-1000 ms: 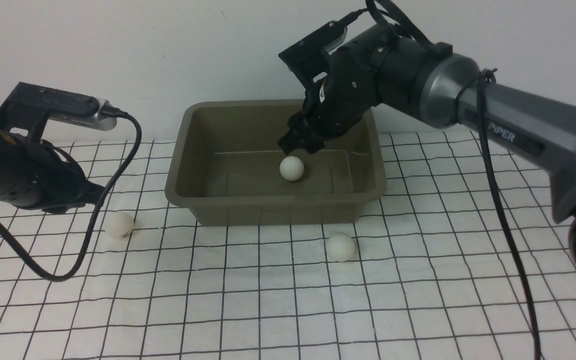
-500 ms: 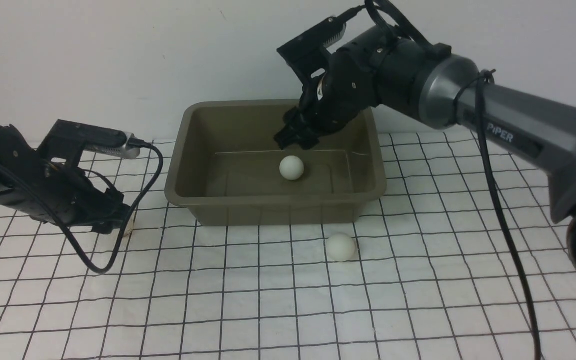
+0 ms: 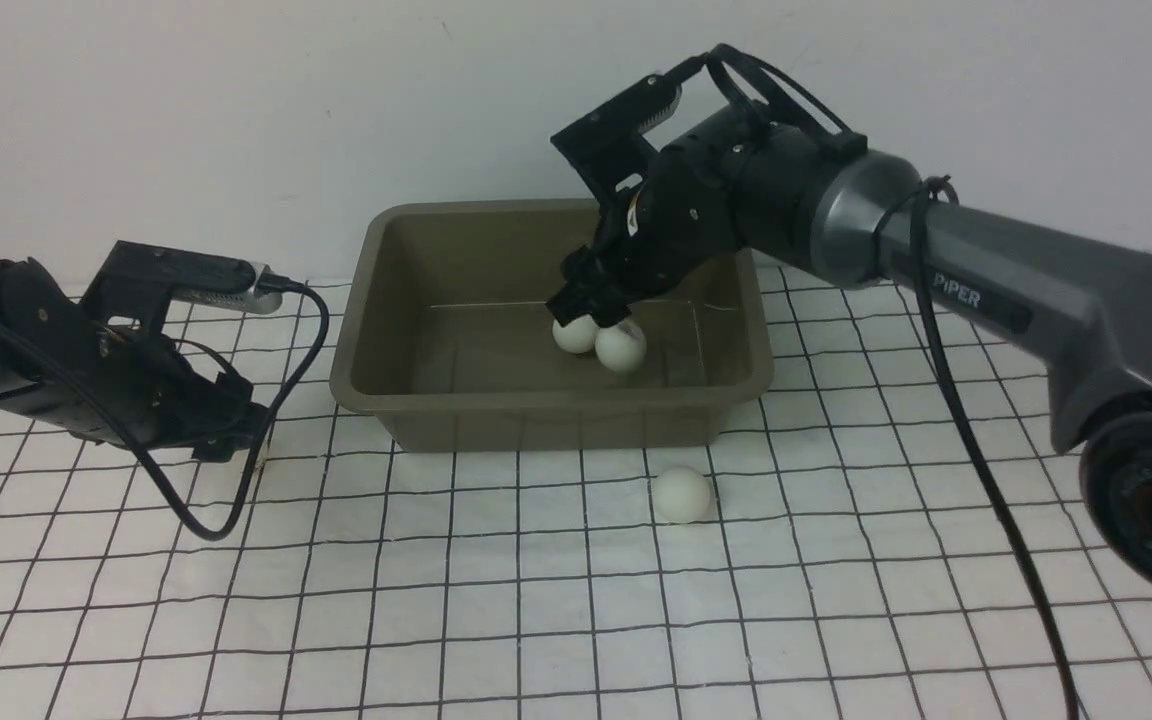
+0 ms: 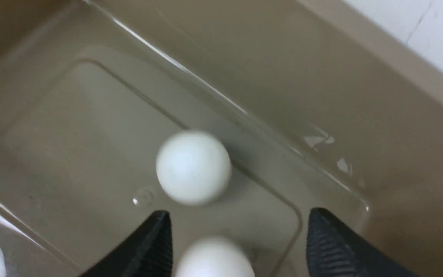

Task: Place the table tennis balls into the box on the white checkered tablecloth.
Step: 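Release the ping pong ball into the bin and lift the gripper away, then reach for and grasp a ping pong ball on the table beside the basket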

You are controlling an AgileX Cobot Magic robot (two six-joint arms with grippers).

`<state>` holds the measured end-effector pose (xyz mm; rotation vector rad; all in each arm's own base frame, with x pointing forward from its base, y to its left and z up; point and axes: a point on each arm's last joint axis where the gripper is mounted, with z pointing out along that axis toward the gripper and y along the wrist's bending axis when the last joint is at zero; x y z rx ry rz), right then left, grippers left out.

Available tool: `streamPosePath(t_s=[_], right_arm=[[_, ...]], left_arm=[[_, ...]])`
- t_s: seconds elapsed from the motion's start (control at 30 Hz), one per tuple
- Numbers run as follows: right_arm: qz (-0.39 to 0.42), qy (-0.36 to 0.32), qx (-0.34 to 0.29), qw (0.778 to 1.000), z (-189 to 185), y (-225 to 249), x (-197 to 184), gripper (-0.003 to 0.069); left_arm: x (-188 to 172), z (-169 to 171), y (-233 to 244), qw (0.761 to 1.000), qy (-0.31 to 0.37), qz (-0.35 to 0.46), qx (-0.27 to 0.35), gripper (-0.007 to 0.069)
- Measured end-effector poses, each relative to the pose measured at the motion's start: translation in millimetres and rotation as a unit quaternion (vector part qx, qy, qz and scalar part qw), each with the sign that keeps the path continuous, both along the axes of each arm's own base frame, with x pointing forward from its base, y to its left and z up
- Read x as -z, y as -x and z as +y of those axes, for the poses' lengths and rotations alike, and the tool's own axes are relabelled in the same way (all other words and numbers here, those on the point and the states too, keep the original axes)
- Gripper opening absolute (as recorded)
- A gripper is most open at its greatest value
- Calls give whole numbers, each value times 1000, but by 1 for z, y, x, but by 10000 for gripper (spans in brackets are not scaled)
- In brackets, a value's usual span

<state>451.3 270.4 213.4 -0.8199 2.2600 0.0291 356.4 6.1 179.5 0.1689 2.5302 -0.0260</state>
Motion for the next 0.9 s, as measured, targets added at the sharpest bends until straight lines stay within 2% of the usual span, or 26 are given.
streamPosePath(t_s=[0.13, 0.43, 0.9], right_arm=[[8, 0, 2, 1000, 0, -1, 4, 477], [13, 3, 6, 1000, -2, 1, -1, 486], [26, 13, 44, 999, -18, 16, -106, 486]], left_arm=[[0, 0, 0, 1000, 0, -3, -1, 521], [6, 1, -3, 1000, -2, -3, -3, 521], [29, 0, -33, 999, 15, 29, -7, 521]])
